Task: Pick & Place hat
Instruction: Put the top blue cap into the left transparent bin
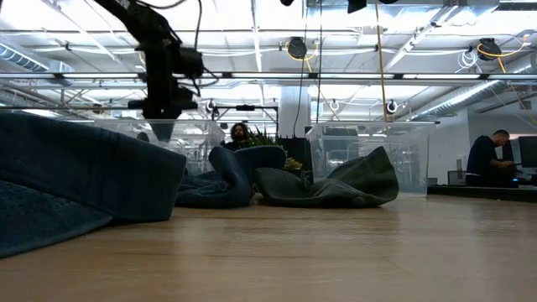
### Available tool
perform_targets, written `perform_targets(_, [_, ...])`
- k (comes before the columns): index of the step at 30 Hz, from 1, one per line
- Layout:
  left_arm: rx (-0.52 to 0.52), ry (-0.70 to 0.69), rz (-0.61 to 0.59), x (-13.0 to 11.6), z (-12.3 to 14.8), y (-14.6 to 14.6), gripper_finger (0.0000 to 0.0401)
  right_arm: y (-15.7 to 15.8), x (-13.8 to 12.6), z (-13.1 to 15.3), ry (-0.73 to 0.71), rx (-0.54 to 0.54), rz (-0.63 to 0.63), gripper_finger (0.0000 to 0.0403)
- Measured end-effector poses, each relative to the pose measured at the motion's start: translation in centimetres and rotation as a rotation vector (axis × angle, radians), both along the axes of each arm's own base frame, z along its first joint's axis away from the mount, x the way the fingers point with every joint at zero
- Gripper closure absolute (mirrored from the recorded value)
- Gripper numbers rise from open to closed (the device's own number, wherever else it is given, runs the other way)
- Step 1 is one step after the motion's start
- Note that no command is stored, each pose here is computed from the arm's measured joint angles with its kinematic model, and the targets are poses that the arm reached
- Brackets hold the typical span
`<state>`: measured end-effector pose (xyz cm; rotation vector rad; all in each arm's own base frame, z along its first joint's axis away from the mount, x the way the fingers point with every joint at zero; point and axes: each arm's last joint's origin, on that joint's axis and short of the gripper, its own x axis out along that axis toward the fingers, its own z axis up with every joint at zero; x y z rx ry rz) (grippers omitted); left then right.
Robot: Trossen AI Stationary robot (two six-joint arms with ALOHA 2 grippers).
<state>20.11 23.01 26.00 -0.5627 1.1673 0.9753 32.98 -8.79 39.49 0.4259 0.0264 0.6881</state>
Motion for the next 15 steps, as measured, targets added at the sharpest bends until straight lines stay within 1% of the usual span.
perform_targets(4, [0.0, -0.124, -0.143, -0.7, 2.5, -1.4, 0.0304, 0.0, 0.0, 0.0, -0.012, -0.012, -0.006, 0.0232])
perform_targets(7, [-0.004, -0.259, -0.23, -1.3, 4.4, -2.6, 0.0304, -0.1, 0.0, 0.0, -0.021, -0.017, -0.03, 0.0232])
perform_targets(11, [0.021, -0.444, -0.287, -2.1, 7.1, -4.1, 0.0304, -0.1, 0.0, 0.0, -0.019, -0.013, -0.031, 0.0232])
perform_targets(15, [0.085, -0.572, -0.312, -2.9, 9.4, -5.5, 0.0295, -0.1, 0.1, 0.0, -0.026, -0.019, -0.046, 0.0232])
